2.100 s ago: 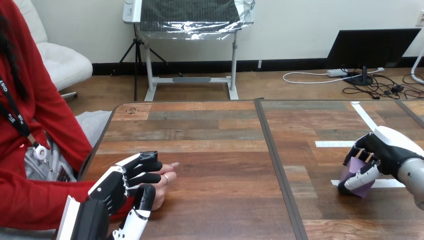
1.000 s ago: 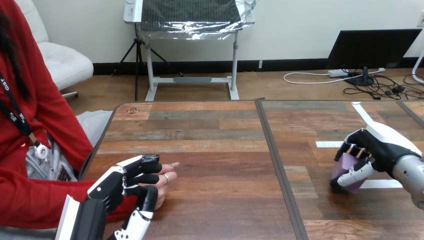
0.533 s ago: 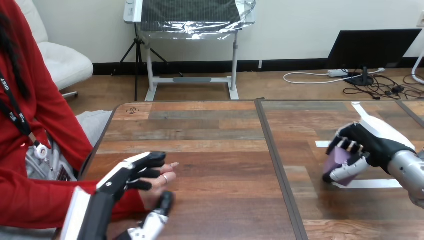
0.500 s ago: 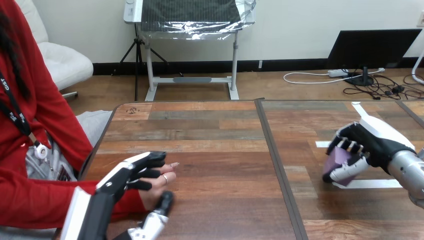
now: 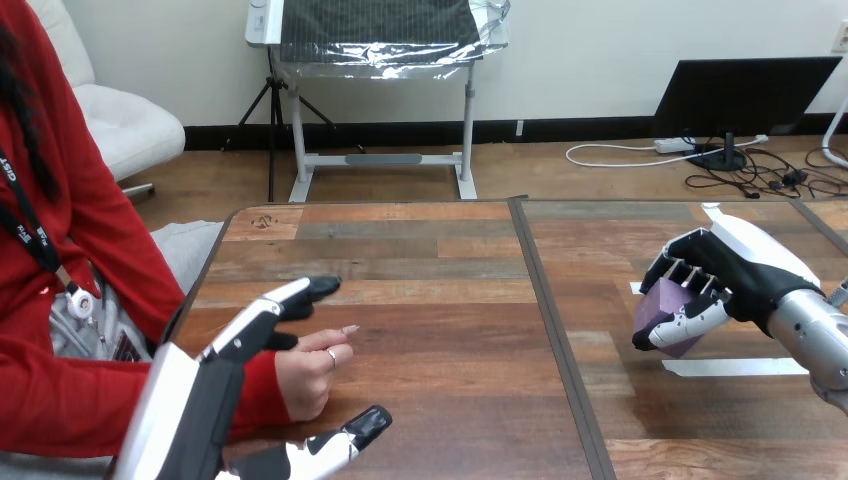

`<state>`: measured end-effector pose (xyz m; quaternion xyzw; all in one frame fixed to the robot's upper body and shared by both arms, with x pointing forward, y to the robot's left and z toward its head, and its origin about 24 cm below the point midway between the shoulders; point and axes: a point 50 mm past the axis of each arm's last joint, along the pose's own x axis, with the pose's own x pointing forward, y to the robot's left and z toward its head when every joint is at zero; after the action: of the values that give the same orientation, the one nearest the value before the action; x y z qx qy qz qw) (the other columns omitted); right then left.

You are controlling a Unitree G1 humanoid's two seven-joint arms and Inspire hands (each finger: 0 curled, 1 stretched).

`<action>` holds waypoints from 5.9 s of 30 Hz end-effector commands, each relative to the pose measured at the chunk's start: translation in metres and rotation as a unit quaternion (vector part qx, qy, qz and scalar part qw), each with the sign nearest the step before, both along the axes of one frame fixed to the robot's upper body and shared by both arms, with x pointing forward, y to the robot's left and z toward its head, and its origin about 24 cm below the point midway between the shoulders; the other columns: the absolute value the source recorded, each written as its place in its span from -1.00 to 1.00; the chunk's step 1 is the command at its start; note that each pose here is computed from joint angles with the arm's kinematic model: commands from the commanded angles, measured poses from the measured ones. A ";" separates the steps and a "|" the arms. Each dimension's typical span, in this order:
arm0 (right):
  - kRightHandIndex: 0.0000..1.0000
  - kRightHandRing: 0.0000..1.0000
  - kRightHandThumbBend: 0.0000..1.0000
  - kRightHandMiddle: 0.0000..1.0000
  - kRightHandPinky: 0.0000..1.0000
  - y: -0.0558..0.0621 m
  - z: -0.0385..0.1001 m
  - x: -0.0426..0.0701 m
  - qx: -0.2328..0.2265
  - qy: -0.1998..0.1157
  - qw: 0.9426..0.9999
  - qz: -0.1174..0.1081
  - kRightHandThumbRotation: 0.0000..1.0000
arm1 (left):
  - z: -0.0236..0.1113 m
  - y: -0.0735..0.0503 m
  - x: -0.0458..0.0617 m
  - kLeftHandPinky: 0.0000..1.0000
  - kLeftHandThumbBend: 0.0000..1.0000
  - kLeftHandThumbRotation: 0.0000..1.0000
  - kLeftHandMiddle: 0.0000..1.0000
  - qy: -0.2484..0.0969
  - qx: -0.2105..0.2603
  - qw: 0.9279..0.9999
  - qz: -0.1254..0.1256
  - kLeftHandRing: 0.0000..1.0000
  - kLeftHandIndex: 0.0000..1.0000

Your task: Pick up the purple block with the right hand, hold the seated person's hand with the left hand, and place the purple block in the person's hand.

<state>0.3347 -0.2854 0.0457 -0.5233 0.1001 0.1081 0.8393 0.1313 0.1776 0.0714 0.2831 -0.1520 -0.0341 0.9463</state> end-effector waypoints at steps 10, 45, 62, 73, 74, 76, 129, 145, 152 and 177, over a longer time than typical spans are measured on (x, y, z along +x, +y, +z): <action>0.00 -0.09 0.59 0.00 -0.09 0.018 0.038 0.025 0.007 -0.067 0.997 0.028 -1.00 | 0.021 0.006 0.017 0.35 0.80 -0.54 0.61 -0.060 0.094 0.994 0.021 0.52 0.59; -0.02 -0.13 0.65 -0.02 -0.16 0.018 0.036 0.024 -0.012 -0.067 0.997 0.038 -1.00 | 0.024 0.019 0.037 0.23 1.00 -0.76 0.53 -0.057 0.266 0.960 0.069 0.44 0.51; -0.01 -0.12 0.64 -0.01 -0.16 0.018 0.037 0.025 -0.014 -0.065 0.997 0.037 -1.00 | 0.018 0.024 0.046 0.21 1.00 -0.79 0.48 -0.037 0.291 0.952 0.085 0.42 0.44; 0.00 -0.13 0.62 0.00 -0.17 0.018 0.037 0.026 -0.017 -0.061 0.997 0.036 -1.00 | 0.013 0.025 0.053 0.22 1.00 -0.78 0.49 -0.024 0.302 0.950 0.082 0.44 0.45; 0.00 -0.13 0.62 0.00 -0.17 0.019 0.037 0.026 -0.019 -0.062 0.997 0.037 -1.00 | 0.012 0.026 0.054 0.22 1.00 -0.79 0.49 -0.023 0.303 0.949 0.081 0.44 0.45; 0.00 -0.12 0.63 0.00 -0.17 0.019 0.037 0.026 -0.020 -0.061 0.997 0.037 -1.00 | 0.010 0.026 0.057 0.22 1.00 -0.79 0.49 -0.019 0.310 0.947 0.079 0.44 0.45; 0.01 -0.12 0.62 0.00 -0.11 0.021 0.038 0.027 -0.012 -0.062 0.997 0.035 -1.00 | -0.020 0.034 0.109 0.39 1.00 -1.00 0.51 0.120 0.386 0.915 0.021 0.48 0.48; 0.03 -0.09 0.59 0.03 -0.13 0.020 0.037 0.027 -0.008 -0.057 0.998 0.030 -1.00 | -0.025 0.038 0.120 0.39 0.98 -1.00 0.50 0.142 0.405 0.903 0.029 0.47 0.47; 0.02 -0.09 0.60 0.01 -0.08 0.020 0.038 0.027 -0.011 -0.059 0.998 0.032 -1.00 | -0.026 0.040 0.124 0.37 0.96 -1.00 0.48 0.147 0.414 0.897 0.033 0.46 0.46; 0.03 -0.06 0.61 0.01 0.02 0.021 0.038 0.028 -0.012 -0.064 0.997 0.033 -1.00 | -0.028 0.042 0.132 0.24 0.84 -1.00 0.43 0.181 0.411 0.893 0.031 0.39 0.40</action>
<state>0.3348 -0.2828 0.0420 -0.5432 0.1108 0.1227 0.8232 0.2478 0.2186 0.0302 0.6291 0.0739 -0.1220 0.7641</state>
